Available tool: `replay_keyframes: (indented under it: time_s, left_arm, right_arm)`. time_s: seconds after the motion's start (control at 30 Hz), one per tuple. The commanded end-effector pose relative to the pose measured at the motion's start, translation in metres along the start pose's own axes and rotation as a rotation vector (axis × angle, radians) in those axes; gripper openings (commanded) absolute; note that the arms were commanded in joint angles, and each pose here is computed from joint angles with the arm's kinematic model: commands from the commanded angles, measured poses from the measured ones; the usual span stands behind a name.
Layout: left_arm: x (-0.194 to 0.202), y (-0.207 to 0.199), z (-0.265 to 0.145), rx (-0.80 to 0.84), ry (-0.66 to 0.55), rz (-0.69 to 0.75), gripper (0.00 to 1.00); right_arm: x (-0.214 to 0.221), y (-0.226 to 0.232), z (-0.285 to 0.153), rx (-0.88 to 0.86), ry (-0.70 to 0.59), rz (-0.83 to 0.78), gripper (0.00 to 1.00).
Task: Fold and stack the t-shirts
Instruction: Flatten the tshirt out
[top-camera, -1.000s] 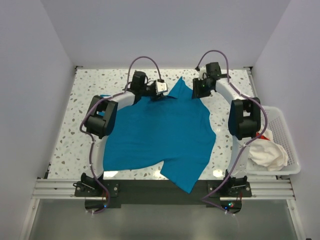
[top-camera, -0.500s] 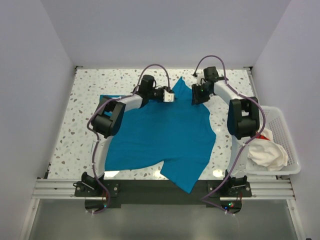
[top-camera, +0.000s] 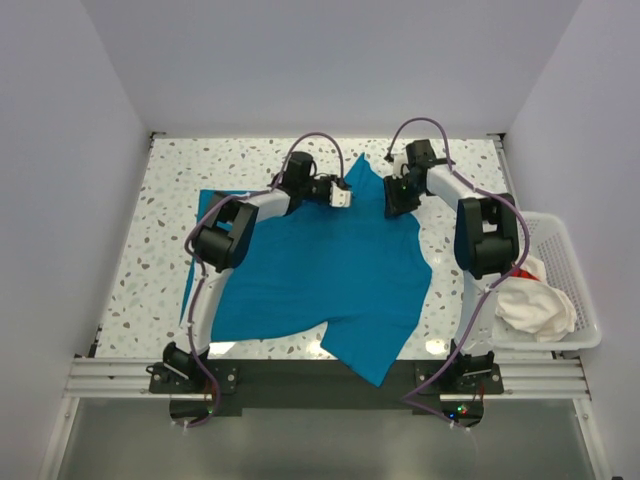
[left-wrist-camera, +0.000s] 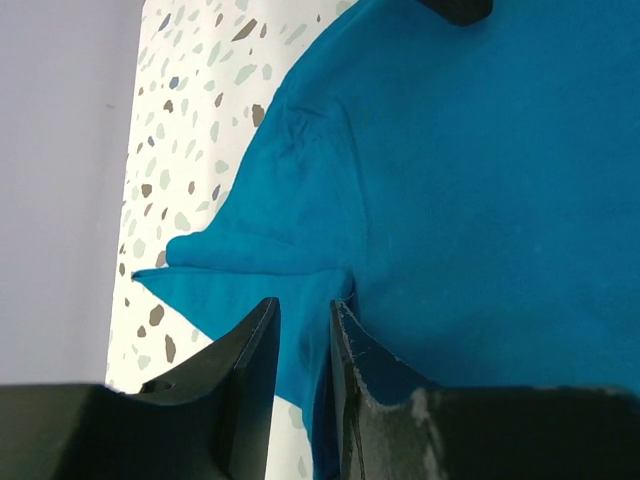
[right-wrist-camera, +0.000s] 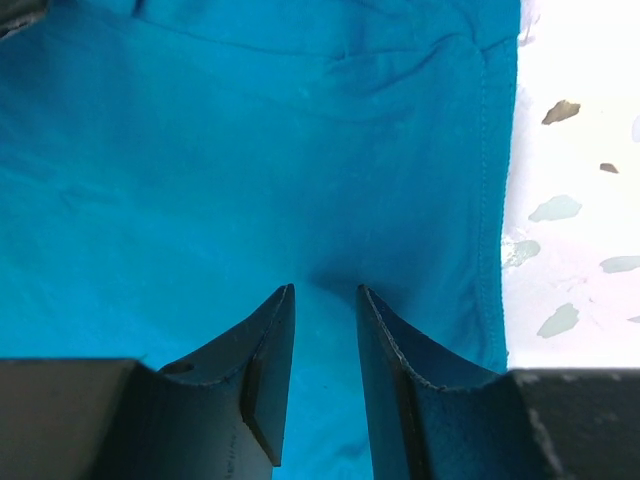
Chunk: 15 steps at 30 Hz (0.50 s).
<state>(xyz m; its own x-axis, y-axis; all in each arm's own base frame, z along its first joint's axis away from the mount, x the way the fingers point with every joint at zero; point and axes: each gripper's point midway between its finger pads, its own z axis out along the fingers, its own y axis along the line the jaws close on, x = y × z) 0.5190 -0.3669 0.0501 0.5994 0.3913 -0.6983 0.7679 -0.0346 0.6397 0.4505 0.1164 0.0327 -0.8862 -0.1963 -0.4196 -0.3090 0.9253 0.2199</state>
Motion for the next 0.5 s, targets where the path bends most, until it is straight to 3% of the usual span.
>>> replay_keyframes:
  time_s: [0.0,0.47]
  left_arm:
    - [-0.0079,0.013,0.0088,-0.018,-0.032,0.068,0.31]
    - [-0.0004,0.0097,0.0184,0.026,-0.027,0.071,0.31]
  right_arm:
    - [-0.003,-0.0031,-0.0085,0.024,-0.014,-0.026,0.36]
    - [0.0013,-0.0068,-0.0042,0.036,0.008,-0.03,0.36]
